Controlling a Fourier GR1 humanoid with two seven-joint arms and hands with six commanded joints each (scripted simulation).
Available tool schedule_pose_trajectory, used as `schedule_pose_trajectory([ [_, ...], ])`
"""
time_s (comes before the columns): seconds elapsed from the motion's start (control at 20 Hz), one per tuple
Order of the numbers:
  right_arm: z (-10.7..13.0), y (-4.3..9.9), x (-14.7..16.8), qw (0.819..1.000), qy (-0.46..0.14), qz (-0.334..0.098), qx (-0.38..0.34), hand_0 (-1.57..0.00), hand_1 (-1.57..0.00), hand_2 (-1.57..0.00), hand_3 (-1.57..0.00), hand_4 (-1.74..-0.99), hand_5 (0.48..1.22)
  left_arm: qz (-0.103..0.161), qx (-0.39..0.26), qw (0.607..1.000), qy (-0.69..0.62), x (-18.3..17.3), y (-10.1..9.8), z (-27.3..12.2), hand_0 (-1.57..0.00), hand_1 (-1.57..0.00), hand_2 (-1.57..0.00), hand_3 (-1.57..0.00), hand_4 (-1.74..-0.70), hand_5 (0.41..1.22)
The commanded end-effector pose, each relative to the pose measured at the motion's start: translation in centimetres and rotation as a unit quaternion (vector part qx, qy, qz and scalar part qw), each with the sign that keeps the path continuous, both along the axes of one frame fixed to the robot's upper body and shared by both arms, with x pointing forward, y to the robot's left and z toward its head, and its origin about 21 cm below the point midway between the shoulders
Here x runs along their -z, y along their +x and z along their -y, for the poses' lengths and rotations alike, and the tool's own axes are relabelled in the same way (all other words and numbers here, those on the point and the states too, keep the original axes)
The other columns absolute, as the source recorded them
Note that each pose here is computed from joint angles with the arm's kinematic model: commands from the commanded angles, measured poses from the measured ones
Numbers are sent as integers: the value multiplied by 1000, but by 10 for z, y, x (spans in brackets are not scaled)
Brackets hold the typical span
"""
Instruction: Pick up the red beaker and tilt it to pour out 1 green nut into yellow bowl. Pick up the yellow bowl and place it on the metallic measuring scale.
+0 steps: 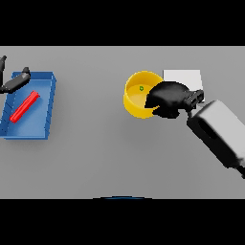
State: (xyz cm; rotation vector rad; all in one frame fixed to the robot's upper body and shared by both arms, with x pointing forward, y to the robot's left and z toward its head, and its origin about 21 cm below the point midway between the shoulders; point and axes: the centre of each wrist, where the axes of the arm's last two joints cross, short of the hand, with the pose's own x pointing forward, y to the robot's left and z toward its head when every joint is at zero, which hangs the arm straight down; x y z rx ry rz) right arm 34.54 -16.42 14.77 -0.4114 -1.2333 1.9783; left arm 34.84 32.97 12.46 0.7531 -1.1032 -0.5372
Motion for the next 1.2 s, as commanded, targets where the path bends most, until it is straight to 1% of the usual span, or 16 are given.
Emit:
schedule_pose_trajectory([
  [0.0, 7, 2, -7, 1000, -1, 10, 3, -1569, -1569, -1565, -1263, -1719, 1220, 1, 2, 1000, -1, 0, -1, 2, 1, 1, 1, 1, -802, 730],
  [0.05, 7, 7, -12, 1000, -5, 23, 10, -1570, -1570, -1567, -1318, -1720, 1220, 1, 2, 1000, -5, 1, -3, 4, 1, 1, 1, 1, -809, 735],
  [0.1, 13, 12, -17, 999, -3, 28, 19, -1570, -1570, -1567, -1325, -1720, 1221, -2, 1, 1000, -6, 1, -3, 1, 1, 1, 1, 1, -811, 741],
  [0.15, 20, 19, -20, 999, -8, 41, 35, -1570, -1570, -1568, -1298, -1720, 1221, 1, 1, 1000, -5, -2, -3, 2, 1, 1, 1, 1, -808, 742],
  [0.2, 27, 23, -18, 998, -11, 46, 47, -1570, -1570, -1569, -1274, -1719, 1221, 1, 1, 1000, -1, -2, -6, 3, 1, 1, 1, 1, -802, 737],
  [0.3, 40, 32, -18, 996, -7, 54, 74, -1571, -1571, -1570, -1239, -1720, 1221, -8, -3, 1000, -1, -2, -8, 7, 1, 1, 1, 1, -804, 735],
  [0.35, 46, 37, -16, 995, -7, 55, 86, -1571, -1571, -1570, -1226, -1720, 1221, -12, -6, 1000, 0, -3, -7, 9, 1, 1, 1, 1, -806, 739],
  [0.45, 57, 46, -12, 992, 0, 51, 115, -1571, -1571, -1570, -1211, -1720, 1221, -8, -6, 1000, -2, -3, -10, 9, 1, 1, 1, 1, -818, 750],
  [0.55, 66, 51, -10, 990, 4, 45, 133, -1571, -1571, -1571, -1193, -1720, 1221, -10, -10, 1000, -1, -3, -9, 6, 1, 1, 1, 1, -828, 765],
  [0.6, 75, 54, -6, 989, 5, 45, 142, -1571, -1571, -1571, -1181, -1720, 1221, -12, -10, 1000, -3, -1, -12, 6, 1, 1, 1, 1, -833, 769],
  [0.7, 82, 60, -1, 987, 0, 44, 157, -1571, -1571, -1571, -1168, -1720, 1221, -12, -15, 1000, 0, -2, -10, 4, 1, 1, 1, 1, -829, 774],
  [0.85, 91, 65, 10, 983, -2, 41, 181, -1571, -1571, -1571, -1227, -1722, 1221, -14, -21, 1000, 3, -3, -10, -1, 1, 1, 1, 1, -819, 763],
  [0.9, 93, 70, 14, 981, -4, 40, 188, -1571, -1571, -1571, -1254, -1722, 1221, -17, -20, 1000, 2, -1, -9, 2, 1, 1, 1, 1, -818, 759],
  [0.95, 103, 72, 22, 980, -5, 39, 194, -1571, -1571, -1571, -1308, -1723, 1221, -17, -20, 1000, 3, -2, -9, 0, 1, 1, 1, 1, -818, 756],
  [1.05, 108, 75, 34, 979, -7, 37, 200, -1571, -1567, -1571, -1390, -1724, 1221, -20, -20, 1000, 6, -1, -8, 0, 1, 1, 1, 1, -811, 753],
  [1.15, 106, 78, 42, 977, -4, 36, 208, -1571, -1561, -1571, -1432, -1725, 1221, -19, -22, 1000, 10, -2, -8, -1, 1, 1, 1, 1, -801, 743],
])
